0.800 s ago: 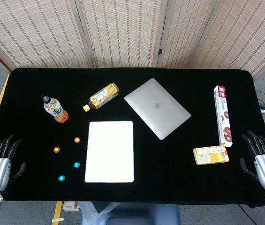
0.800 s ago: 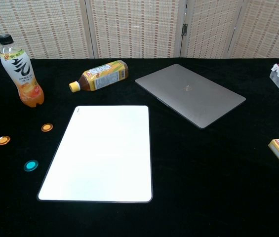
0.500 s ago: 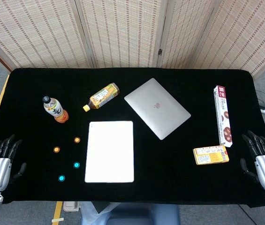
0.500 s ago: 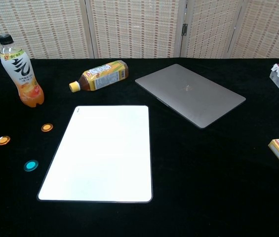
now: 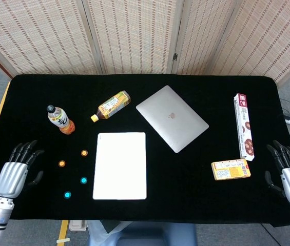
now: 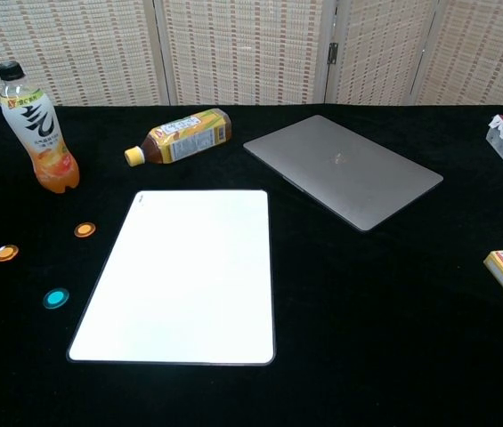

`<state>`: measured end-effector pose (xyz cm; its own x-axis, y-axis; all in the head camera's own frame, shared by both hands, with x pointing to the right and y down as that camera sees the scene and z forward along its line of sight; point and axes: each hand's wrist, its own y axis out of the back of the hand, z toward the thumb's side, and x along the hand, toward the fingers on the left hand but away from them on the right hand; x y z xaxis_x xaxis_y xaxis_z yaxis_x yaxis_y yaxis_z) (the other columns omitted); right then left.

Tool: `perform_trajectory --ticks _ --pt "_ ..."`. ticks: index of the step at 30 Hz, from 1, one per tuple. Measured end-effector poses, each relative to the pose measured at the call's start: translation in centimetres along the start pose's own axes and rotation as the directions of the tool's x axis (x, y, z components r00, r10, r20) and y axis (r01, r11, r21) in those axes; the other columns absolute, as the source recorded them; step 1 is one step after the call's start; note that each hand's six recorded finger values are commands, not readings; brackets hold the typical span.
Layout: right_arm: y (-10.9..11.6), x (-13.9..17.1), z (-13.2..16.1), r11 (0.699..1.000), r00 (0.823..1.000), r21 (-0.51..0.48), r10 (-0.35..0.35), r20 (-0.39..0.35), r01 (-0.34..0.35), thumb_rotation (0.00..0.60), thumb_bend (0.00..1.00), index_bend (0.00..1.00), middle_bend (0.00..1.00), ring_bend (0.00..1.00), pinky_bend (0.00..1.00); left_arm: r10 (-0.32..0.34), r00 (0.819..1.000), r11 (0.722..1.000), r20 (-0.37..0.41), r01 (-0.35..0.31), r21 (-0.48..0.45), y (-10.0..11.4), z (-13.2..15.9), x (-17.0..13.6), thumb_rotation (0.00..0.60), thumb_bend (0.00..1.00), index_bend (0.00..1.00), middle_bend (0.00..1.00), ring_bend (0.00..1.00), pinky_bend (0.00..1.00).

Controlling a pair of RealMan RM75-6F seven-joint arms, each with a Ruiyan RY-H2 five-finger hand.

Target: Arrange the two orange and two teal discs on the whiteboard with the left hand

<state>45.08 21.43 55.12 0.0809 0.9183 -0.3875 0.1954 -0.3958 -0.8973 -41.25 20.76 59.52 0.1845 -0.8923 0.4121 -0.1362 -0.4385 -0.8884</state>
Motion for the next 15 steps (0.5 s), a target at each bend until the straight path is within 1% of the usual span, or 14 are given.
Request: perform_trajectory --ticks 4,7,12,15 --pt "0.1 0.1 -0.1 1.000 1.000 0.001 -0.001 0.004 0.001 0.600 0.58 0.00 0.00 0.00 0.00 -0.043 0.998 0.999 0.052 0.044 -0.002 -1.0 0.7 1.9 0.600 0.42 0.36 0.14 0.12 0.00" --pt "0.1 0.1 -0.3 1.000 1.000 -0.002 0.000 0.009 0.000 0.600 0.58 0.00 0.00 0.00 0.00 -0.086 0.993 0.996 0.081 0.085 0.012 -2.3 1.1 3.2 0.600 0.42 0.38 0.14 0.13 0.00" --pt "-0.1 0.1 -0.5 1.000 1.000 -0.006 0.006 0.014 -0.006 0.600 0.58 0.00 0.00 0.00 0.00 -0.162 0.983 0.986 0.089 0.160 0.039 -4.8 1.3 4.5 0.600 0.42 0.40 0.14 0.12 0.00" --pt "-0.2 0.1 -0.6 1.000 1.000 -0.008 0.010 0.014 -0.010 0.600 0.58 0.00 0.00 0.00 0.00 -0.206 0.975 0.978 0.077 0.202 0.053 -6.3 1.2 4.7 0.600 0.42 0.41 0.14 0.06 0.00"
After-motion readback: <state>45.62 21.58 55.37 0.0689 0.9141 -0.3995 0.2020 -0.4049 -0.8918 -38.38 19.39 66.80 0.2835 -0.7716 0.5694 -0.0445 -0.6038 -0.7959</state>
